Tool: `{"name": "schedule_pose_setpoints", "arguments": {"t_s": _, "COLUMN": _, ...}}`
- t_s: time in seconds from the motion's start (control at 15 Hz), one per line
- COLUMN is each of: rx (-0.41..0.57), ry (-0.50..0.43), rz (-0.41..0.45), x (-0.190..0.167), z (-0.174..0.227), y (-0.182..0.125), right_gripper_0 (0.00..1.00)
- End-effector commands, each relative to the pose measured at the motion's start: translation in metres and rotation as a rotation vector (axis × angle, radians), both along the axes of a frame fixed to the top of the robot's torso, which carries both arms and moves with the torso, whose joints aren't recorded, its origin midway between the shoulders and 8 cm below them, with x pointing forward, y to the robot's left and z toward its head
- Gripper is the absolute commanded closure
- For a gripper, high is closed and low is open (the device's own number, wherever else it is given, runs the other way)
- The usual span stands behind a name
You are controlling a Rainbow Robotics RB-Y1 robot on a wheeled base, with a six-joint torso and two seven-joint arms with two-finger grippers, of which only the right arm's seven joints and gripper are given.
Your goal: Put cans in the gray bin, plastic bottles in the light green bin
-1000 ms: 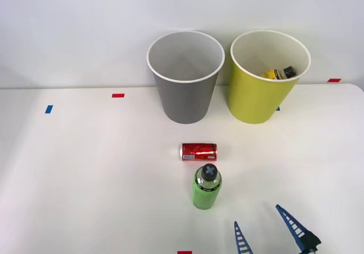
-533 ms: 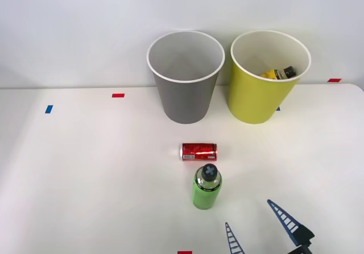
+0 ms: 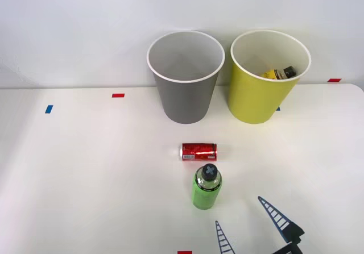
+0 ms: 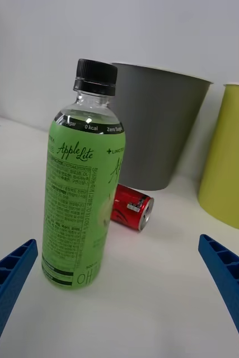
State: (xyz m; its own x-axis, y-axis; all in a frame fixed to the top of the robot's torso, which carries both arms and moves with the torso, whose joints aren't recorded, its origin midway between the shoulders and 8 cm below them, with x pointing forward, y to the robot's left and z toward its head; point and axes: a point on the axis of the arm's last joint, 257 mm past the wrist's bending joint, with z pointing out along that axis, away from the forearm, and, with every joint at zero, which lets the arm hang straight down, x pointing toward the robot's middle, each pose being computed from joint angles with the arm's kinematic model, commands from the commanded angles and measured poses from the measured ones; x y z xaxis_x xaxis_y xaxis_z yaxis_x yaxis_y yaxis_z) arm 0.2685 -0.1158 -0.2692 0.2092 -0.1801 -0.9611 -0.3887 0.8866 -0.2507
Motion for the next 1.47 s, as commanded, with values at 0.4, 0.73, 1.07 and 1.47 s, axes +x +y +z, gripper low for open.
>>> {"name": "schedule_pose_setpoints", "arguments": {"t_s": 0.4, "rx": 0.063, "ry": 0.029, "rz": 0.063, "x": 0.024, "z": 0.005, "y": 0.034, "right_gripper_0": 0.0}}
{"name": "schedule_pose_setpoints", "arguments": {"t_s": 0.73, "rx": 0.084, "ry": 0.048, "rz": 0.076, "x": 0.05, "z": 0.01, "y": 0.051, "right_gripper_0": 0.0}}
{"name": "schedule_pose_setpoints", "arguments": {"t_s": 1.07, "rx": 0.116, "ry": 0.071, "rz": 0.086, "x": 0.065, "z": 0.015, "y": 0.067, "right_gripper_0": 0.0}}
{"name": "schedule_pose_setpoints", "arguments": {"t_s": 1.47, "rx": 0.151, "ry": 0.089, "rz": 0.076, "x": 0.082, "z": 0.023, "y": 0.085, "right_gripper_0": 0.0}}
